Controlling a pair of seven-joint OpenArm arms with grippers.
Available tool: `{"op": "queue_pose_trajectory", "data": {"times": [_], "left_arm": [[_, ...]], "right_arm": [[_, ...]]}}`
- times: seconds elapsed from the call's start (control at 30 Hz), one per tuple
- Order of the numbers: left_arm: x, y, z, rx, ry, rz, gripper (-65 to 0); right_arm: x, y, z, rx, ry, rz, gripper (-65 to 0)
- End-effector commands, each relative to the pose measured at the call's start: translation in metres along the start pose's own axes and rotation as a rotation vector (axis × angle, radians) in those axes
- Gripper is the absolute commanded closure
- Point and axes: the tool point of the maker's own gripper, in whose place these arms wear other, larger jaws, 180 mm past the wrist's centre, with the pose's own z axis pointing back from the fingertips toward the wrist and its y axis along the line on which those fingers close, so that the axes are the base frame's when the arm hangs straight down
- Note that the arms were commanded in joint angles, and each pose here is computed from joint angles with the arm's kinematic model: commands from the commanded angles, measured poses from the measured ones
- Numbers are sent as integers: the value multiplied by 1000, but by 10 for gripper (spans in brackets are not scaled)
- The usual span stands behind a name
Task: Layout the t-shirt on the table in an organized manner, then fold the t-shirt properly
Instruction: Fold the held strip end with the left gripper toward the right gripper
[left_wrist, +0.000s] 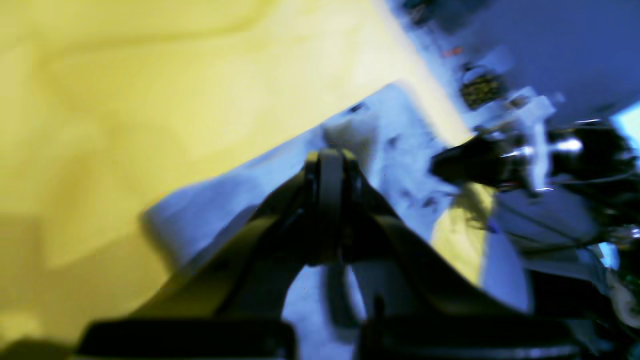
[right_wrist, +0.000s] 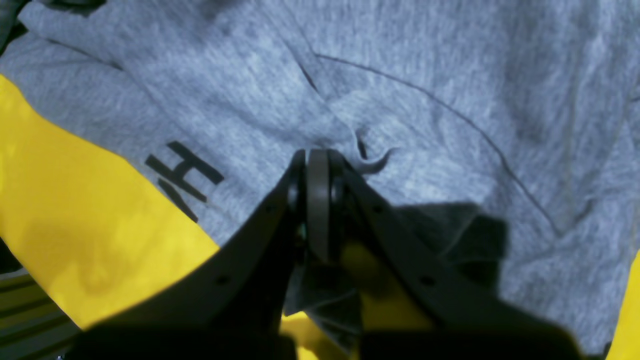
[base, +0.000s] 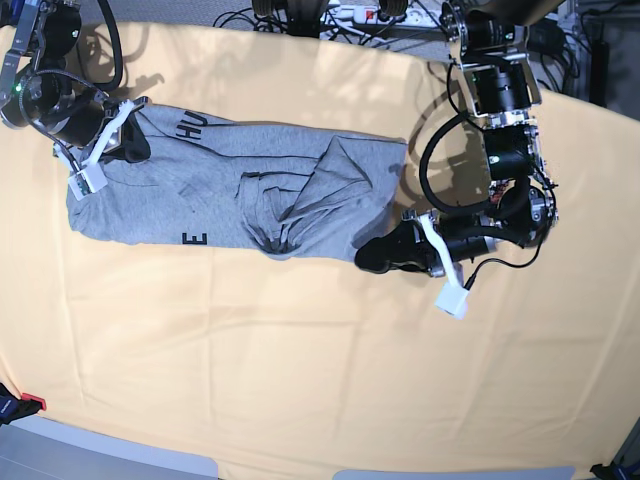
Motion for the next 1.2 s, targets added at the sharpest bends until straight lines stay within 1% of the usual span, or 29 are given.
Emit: {"op": "queue_pose_trajectory", "data": {"times": [0.0, 0.17, 0.3, 0.37, 0.47, 0.67, 0.77, 0.87, 1.0, 1.1, 1.17], "left_arm": [[19, -3, 0, -2, -44, -43, 0], [13, 14, 0, 91, -7, -44, 0], [10, 13, -3, 93, 12, -33, 0], [4, 8, -9, 75, 43, -43, 0], [-10, -4, -23, 31, 104, -59, 0], [-45, -39, -55, -86, 265, -112, 0], [-57, -60, -66, -162, 307, -124, 0], [-61, -80, -73, -243, 310, -119, 0], [-58, -101, -76, -341, 278, -126, 0], [-54, -106, -76, -368, 253, -111, 0], [-53, -106, -76, -368, 252, -114, 0]], "right_arm": [[10, -2, 4, -3, -31, 21, 0], [10, -2, 4, -3, -31, 21, 0], [10, -2, 4, -3, -32, 21, 0], [10, -2, 4, -3, -32, 21, 0], [10, -2, 4, -2, -32, 21, 0], [10, -2, 4, -3, -32, 21, 0], [10, -2, 4, -3, -32, 21, 0], [10, -2, 4, -2, -32, 21, 0], [10, -2, 4, -3, -32, 21, 0], [10, -2, 4, -3, -32, 21, 0], [13, -1, 5, 1, -42, 22, 0]]}}
